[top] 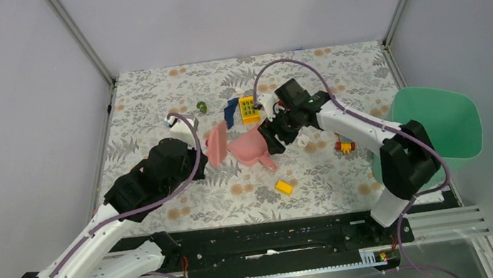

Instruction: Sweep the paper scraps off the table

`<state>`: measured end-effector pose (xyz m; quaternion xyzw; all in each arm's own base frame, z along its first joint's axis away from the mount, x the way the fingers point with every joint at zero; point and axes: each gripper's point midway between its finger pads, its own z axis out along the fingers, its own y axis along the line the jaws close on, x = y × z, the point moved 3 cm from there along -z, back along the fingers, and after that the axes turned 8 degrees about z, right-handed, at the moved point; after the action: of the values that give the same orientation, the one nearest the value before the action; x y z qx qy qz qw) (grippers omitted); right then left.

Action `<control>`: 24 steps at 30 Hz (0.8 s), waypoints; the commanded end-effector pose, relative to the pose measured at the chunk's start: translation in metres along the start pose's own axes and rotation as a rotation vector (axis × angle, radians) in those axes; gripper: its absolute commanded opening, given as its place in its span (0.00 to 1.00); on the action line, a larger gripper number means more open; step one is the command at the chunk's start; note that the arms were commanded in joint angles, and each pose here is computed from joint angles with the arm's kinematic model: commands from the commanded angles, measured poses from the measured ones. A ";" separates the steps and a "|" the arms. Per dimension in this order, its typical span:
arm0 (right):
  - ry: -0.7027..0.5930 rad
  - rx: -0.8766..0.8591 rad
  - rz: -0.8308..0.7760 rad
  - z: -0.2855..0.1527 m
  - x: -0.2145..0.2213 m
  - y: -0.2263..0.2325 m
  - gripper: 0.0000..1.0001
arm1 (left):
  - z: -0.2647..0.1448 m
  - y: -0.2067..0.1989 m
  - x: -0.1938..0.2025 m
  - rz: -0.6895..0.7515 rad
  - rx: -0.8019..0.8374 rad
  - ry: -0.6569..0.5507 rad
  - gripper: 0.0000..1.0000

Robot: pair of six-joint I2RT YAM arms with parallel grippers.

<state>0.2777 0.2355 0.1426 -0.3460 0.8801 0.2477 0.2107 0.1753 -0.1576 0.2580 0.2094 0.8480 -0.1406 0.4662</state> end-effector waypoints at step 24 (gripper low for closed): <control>0.130 0.203 -0.009 0.072 0.034 0.009 0.59 | -0.020 0.053 0.011 -0.146 -0.354 -0.043 0.00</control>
<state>0.2592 0.2603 0.0692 -0.3398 0.9141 0.1332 0.1766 0.1750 -0.0984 0.2474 0.0742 0.8745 -0.0183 0.4789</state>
